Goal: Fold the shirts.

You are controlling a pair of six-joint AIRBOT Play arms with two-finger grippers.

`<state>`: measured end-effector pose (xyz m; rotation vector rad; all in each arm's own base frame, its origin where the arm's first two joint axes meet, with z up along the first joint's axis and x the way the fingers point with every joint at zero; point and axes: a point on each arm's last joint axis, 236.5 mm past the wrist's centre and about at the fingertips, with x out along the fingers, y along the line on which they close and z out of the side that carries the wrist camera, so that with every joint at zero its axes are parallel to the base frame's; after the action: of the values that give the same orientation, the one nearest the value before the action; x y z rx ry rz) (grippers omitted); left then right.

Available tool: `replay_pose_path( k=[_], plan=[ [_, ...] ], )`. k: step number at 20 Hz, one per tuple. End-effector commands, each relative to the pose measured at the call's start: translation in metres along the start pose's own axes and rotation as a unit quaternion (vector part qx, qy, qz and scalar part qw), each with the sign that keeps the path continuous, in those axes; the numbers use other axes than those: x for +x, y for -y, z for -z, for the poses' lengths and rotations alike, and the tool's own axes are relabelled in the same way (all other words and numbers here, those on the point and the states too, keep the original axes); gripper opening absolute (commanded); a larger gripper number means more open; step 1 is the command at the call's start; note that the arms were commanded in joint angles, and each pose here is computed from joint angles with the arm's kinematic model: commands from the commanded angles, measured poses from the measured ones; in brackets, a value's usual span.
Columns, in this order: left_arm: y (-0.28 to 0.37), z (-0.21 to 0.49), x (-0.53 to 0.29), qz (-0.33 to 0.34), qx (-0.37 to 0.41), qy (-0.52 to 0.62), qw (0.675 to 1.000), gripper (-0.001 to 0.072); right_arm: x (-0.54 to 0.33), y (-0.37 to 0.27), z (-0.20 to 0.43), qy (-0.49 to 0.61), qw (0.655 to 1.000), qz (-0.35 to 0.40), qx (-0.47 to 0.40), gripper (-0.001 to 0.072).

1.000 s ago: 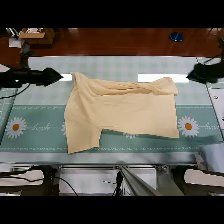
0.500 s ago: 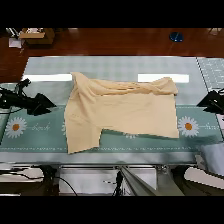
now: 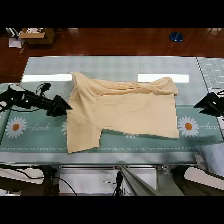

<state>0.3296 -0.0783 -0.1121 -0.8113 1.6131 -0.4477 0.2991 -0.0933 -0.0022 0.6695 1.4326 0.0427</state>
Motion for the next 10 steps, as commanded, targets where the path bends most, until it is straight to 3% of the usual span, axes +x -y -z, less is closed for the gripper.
replay_pose_path(
  k=[1, 2, 5, 10],
  plan=[
    [0.011, 0.0, 0.02, 0.005, 0.007, -0.01, 1.0, 0.0072, -0.012, -0.006, 0.0, 0.022, 1.0, 0.003, -0.011, 0.0493],
    [0.012, 0.003, 0.02, 0.009, 0.012, -0.016, 1.0, 0.0024, -0.017, -0.003, 0.001, 0.027, 0.999, 0.015, -0.014, 0.0493],
    [0.016, 0.013, 0.014, 0.022, 0.015, -0.035, 0.999, 0.0024, -0.025, 0.022, 0.022, 0.025, 0.999, 0.043, 0.012, 0.0493],
    [0.033, 0.016, 0.006, 0.052, 0.067, -0.034, 0.996, 0.0025, 0.04, 0.02, 0.102, -0.038, 0.995, -0.033, 0.084, 0.0493]
  ],
)
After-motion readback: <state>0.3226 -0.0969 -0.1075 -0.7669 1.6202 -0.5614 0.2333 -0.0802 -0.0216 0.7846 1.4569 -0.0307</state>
